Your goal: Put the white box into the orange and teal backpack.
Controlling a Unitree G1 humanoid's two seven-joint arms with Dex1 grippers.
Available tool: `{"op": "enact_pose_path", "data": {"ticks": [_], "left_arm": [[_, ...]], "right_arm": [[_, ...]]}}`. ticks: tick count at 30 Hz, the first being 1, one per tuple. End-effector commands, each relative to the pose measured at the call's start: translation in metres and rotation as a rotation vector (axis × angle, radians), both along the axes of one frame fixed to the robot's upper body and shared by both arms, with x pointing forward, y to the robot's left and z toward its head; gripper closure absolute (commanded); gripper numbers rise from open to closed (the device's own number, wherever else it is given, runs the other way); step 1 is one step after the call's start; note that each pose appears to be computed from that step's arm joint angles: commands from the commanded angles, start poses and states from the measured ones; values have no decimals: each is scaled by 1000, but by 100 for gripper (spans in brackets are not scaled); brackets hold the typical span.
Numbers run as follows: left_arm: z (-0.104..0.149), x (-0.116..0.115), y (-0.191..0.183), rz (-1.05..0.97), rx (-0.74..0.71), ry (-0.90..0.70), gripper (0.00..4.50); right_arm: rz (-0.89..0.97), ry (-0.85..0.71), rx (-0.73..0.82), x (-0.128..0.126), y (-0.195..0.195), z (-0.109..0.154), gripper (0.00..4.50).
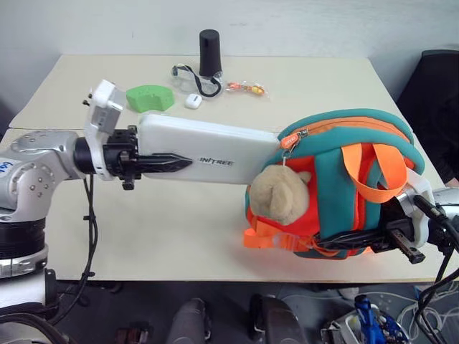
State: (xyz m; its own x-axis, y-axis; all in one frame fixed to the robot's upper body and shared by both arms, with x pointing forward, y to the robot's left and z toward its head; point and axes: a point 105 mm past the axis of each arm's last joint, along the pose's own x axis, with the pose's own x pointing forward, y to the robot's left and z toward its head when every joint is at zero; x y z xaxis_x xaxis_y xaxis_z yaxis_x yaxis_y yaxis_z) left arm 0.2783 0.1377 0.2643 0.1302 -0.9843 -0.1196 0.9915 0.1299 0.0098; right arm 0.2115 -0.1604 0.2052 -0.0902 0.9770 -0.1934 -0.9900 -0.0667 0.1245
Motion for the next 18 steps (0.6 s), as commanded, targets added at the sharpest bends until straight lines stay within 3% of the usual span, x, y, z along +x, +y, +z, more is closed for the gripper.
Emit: {"op": "enact_pose_path", "data": {"ticks": [1, 10, 18], "left_arm": [[5, -8, -25, -95, 21, -87, 321], [2, 2, -55, -155, 78, -210, 321], [11, 15, -16, -52, 167, -265, 321]], "right_arm": [[18, -34, -7, -3, 4, 1, 449], [36, -40, -40, -7, 4, -6, 449], [29, -46, -50, -7, 3, -9, 449]]}}
